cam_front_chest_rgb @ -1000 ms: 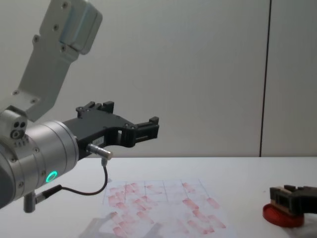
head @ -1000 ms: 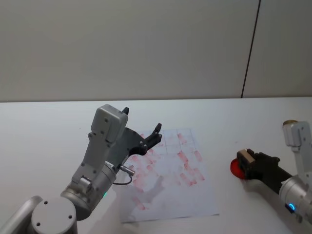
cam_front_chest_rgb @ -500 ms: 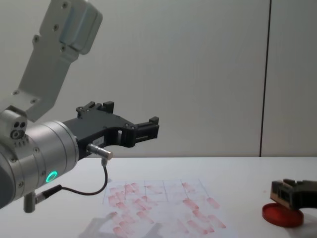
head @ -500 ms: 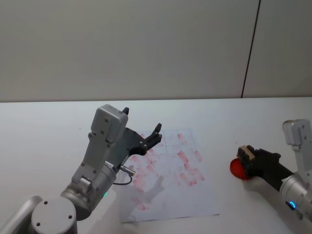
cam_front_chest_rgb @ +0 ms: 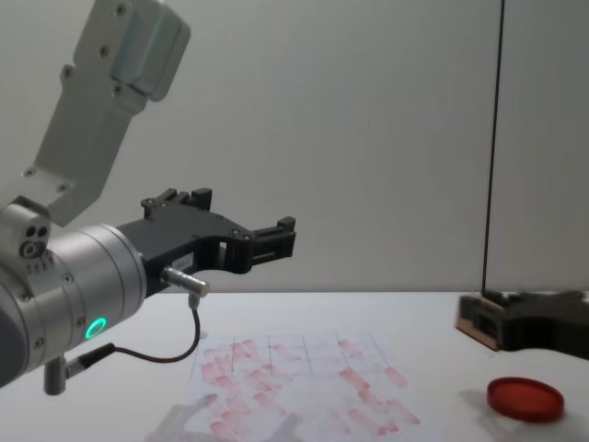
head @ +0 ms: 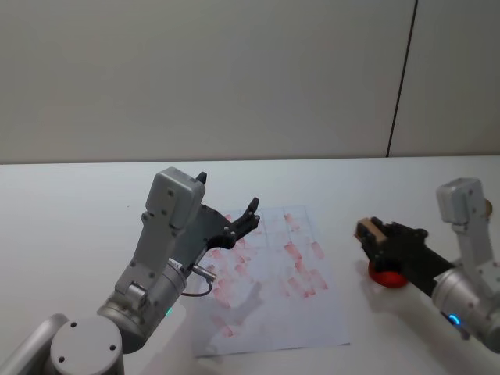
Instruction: Use the one hand to pick up the stamp and affix it onto the A4 paper.
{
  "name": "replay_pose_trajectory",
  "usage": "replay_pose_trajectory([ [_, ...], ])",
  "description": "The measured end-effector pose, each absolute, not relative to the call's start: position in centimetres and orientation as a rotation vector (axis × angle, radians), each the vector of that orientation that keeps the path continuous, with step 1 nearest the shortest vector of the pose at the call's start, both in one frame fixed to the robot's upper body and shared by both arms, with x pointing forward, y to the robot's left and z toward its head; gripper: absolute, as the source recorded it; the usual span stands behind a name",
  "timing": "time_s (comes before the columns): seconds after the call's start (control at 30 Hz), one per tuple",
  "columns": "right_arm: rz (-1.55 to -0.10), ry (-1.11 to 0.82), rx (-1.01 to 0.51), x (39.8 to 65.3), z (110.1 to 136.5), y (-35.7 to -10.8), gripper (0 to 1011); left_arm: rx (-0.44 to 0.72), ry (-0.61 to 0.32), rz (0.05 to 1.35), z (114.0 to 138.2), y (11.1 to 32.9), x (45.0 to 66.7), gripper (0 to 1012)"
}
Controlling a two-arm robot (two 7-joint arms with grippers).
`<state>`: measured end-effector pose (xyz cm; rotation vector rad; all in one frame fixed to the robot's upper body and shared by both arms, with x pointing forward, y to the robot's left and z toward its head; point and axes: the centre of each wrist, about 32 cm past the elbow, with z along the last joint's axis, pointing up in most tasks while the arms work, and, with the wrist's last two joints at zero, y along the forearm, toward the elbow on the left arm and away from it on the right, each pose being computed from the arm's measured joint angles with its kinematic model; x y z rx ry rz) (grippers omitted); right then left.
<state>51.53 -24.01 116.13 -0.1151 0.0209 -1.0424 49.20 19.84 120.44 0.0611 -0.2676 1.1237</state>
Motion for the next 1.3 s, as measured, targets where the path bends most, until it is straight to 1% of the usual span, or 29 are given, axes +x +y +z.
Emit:
replay_pose_trajectory([
  [0.27,-0.945,0.011,-0.098,51.6,116.9,-22.2,217,0.061,-0.268,1.124,120.4,19.8,49.2,993],
  [0.6,-0.855,0.027,-0.106,51.4,116.8,-20.2,217,0.061,-0.268,1.124,120.4,19.8,49.2,993],
  [0.97,-0.801,0.052,-0.133,50.8,115.8,-19.0,217,0.061,-0.268,1.124,120.4,19.8,49.2,993],
  [1.3,-0.774,0.068,-0.157,50.2,114.8,-18.5,217,0.061,-0.268,1.124,120.4,19.8,49.2,993],
])
